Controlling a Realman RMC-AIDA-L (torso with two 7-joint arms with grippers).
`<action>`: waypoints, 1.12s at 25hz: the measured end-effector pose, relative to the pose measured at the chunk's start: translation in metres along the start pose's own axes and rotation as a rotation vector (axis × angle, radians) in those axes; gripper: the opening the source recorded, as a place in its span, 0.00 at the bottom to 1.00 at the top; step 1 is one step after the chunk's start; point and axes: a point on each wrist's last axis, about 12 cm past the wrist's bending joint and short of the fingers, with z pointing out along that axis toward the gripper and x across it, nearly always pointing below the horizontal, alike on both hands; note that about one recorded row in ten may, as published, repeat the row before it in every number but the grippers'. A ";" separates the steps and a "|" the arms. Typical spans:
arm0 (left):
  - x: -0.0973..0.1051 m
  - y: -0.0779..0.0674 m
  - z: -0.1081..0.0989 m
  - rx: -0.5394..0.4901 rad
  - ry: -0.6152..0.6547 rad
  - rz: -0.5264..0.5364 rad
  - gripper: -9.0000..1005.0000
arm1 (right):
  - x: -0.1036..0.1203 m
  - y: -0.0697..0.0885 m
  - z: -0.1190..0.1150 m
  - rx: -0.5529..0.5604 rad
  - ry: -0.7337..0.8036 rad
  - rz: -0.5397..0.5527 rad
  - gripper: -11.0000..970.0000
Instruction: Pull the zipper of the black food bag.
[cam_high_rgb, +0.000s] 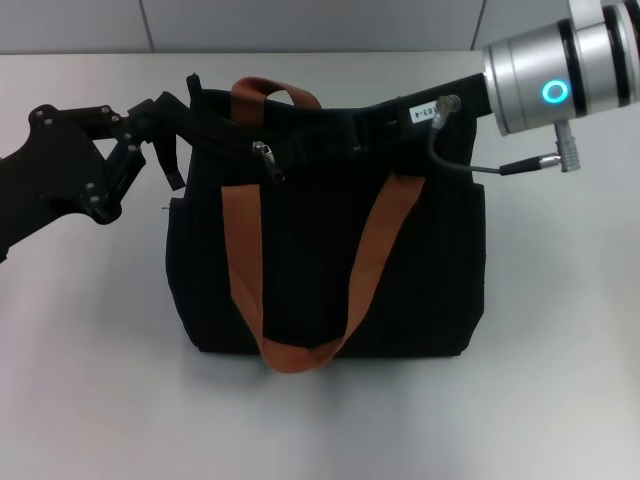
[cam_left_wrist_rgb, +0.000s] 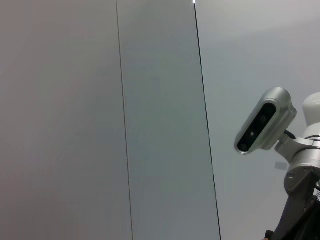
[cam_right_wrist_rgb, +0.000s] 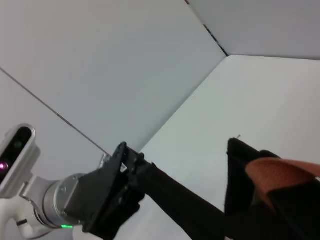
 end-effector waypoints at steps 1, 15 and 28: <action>0.000 0.000 0.000 0.000 0.000 0.000 0.03 | -0.001 0.000 0.002 -0.001 -0.001 0.002 0.23; 0.000 -0.001 0.003 0.006 -0.005 0.000 0.02 | -0.002 0.007 0.017 -0.043 0.026 0.001 0.23; 0.000 -0.001 0.003 0.009 -0.008 0.000 0.02 | 0.000 0.001 0.009 -0.012 0.023 0.008 0.23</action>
